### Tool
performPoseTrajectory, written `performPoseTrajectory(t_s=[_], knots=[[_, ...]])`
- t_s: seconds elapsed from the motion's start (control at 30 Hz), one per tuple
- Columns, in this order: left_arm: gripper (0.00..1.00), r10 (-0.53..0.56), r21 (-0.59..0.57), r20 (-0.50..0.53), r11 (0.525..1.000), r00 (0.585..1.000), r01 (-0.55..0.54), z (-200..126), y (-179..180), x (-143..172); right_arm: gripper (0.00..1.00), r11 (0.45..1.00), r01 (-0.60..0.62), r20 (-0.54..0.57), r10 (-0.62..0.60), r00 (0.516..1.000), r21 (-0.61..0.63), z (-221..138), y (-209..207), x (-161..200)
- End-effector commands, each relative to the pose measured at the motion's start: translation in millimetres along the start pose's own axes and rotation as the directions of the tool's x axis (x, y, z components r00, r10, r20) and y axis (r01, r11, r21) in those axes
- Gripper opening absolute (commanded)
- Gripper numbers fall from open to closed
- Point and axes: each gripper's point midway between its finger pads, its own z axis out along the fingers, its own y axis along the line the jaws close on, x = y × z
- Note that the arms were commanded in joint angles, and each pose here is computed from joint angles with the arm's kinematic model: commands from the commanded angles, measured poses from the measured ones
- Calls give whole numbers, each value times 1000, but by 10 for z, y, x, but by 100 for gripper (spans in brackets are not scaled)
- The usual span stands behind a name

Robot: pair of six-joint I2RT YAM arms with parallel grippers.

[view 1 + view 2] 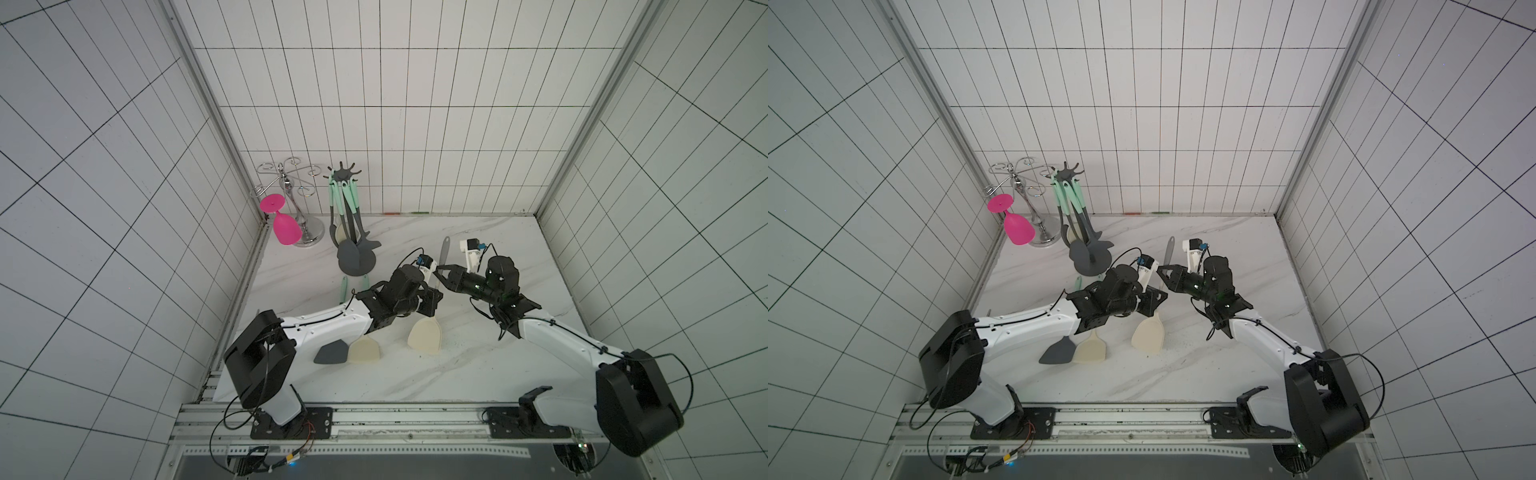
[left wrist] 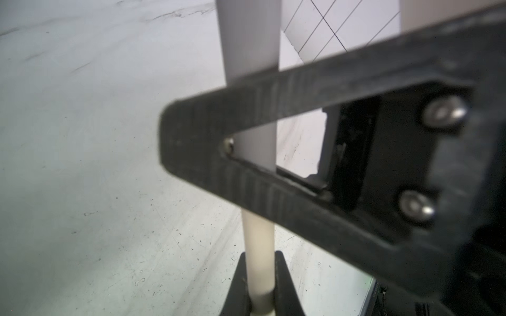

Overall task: Take the spatula off the kitchen utensil rack
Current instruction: Place the spatula at the center of the board.

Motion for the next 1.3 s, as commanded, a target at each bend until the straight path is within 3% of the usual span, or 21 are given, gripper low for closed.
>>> performPoseTrajectory(t_s=[0.0, 0.1, 0.33, 0.5, 0.73, 0.87, 1.27], knots=[[0, -9, -94, 35, 996, 999, 12, -165, 203, -174, 45, 999, 36, 5, -36, 999, 32, -97, -59, 9], [0, -65, -173, 25, 982, 998, 68, -239, 498, -183, 52, 994, 80, -2, -80, 997, 74, -181, -67, 6], [0, -251, -316, -75, 924, 965, 216, -139, 1062, 57, 55, 966, 148, -13, -148, 989, 210, -474, -164, 44], [0, -340, -366, -119, 889, 933, 277, 34, 1149, 311, 56, 957, 155, -30, -152, 988, 244, -617, -231, 175], [2, -384, -500, -190, 830, 903, 248, 73, 1362, 615, 57, 948, 162, -29, -160, 987, 272, -743, -284, 266], [2, -403, -535, -179, 806, 898, 255, 38, 1448, 693, 58, 947, 160, -30, -158, 987, 279, -751, -314, 284], [3, -453, -528, -196, 796, 870, 296, 72, 1462, 894, 58, 950, 151, -38, -146, 989, 273, -768, -333, 356]])
